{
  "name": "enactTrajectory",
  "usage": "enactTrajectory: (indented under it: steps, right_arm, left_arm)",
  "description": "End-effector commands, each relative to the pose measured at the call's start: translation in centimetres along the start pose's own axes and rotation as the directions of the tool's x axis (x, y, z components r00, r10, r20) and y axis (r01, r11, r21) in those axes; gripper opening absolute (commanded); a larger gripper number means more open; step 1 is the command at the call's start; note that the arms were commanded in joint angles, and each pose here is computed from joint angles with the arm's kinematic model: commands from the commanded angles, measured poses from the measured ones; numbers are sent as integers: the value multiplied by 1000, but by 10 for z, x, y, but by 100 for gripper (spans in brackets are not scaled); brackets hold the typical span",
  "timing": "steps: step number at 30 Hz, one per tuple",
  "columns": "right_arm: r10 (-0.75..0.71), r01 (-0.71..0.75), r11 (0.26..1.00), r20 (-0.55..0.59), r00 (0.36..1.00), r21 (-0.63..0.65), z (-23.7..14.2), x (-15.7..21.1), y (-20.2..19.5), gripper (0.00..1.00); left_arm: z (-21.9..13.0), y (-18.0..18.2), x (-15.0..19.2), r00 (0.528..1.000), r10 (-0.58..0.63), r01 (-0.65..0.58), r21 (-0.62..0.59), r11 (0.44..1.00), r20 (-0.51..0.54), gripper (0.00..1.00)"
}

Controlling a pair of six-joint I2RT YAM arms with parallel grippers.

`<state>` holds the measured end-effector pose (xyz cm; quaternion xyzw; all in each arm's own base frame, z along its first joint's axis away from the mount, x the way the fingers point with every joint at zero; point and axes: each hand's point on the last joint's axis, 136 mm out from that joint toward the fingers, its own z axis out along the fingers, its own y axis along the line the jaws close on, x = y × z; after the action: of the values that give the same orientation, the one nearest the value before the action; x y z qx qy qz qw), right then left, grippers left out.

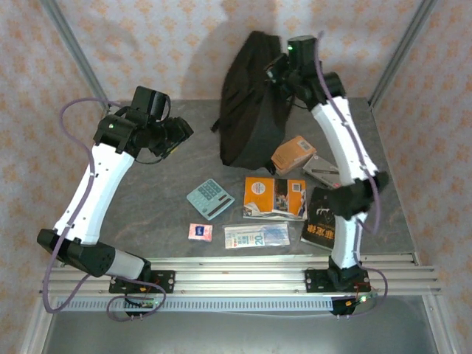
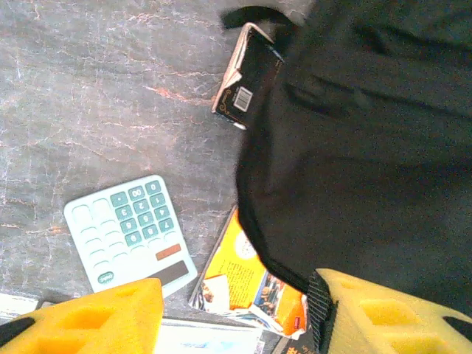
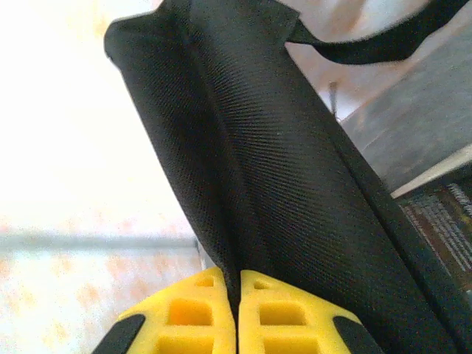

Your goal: Pack the student bag

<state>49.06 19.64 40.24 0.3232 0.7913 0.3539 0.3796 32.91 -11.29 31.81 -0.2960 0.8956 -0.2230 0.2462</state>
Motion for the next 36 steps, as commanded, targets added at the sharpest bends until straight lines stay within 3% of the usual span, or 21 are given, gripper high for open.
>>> enactTrajectory:
  steps: [1, 4, 8, 9, 13, 14, 21, 25, 27, 29, 30, 36]
  right_arm:
    - [343, -378, 925, 331, 879, 46, -54, -40, -45, 0]
    - [435, -478, 878, 425, 793, -7, -75, -48, -67, 0]
    - [466, -558, 824, 443, 766, 97, -72, -30, -106, 0]
    - [471, -564, 818, 427, 772, 117, -68, -23, -113, 1]
    - [463, -551, 818, 381, 800, 163, -69, 9, -136, 37]
    - [456, -542, 821, 365, 812, 181, -73, 16, -143, 42]
    - [301, -393, 848, 288, 909, 355, -129, 47, -194, 50]
    - [158, -237, 837, 197, 968, 494, -143, 63, -230, 63]
    - [118, -170, 832, 130, 984, 528, -141, 74, -244, 45]
    - [151, -199, 829, 134, 979, 523, -150, 81, -256, 9]
    - [167, -220, 833, 149, 975, 507, -155, 81, -259, 0]
    - [290, -368, 866, 259, 921, 338, -178, 56, -222, 0]
  left_arm:
    - [-8, 6, 0, 1000, 7, -7, -17, 1000, 13, 56]
    - [-10, 6, 2, 1000, 14, -14, -15, 1000, 13, 56]
    - [-7, 7, 7, 1000, 25, -25, -19, 1000, -2, 57]
    - [-5, 7, 10, 1000, 27, -27, -17, 999, -11, 58]
    - [-1, 9, 16, 999, 38, -39, -22, 999, -29, 60]
    - [-1, 10, 17, 999, 41, -42, -23, 999, -32, 61]
    - [17, 19, 38, 994, 28, -31, -30, 999, -105, 68]
    - [34, 28, 53, 987, -11, 5, -38, 999, -162, 70]
    - [39, 32, 58, 984, -25, 18, -44, 999, -175, 70]
    - [42, 34, 61, 983, -36, 28, -45, 999, -182, 70]
    - [42, 34, 62, 983, -40, 33, -43, 999, -181, 69]
    - [37, 30, 56, 987, -51, 47, -35, 998, -150, 68]
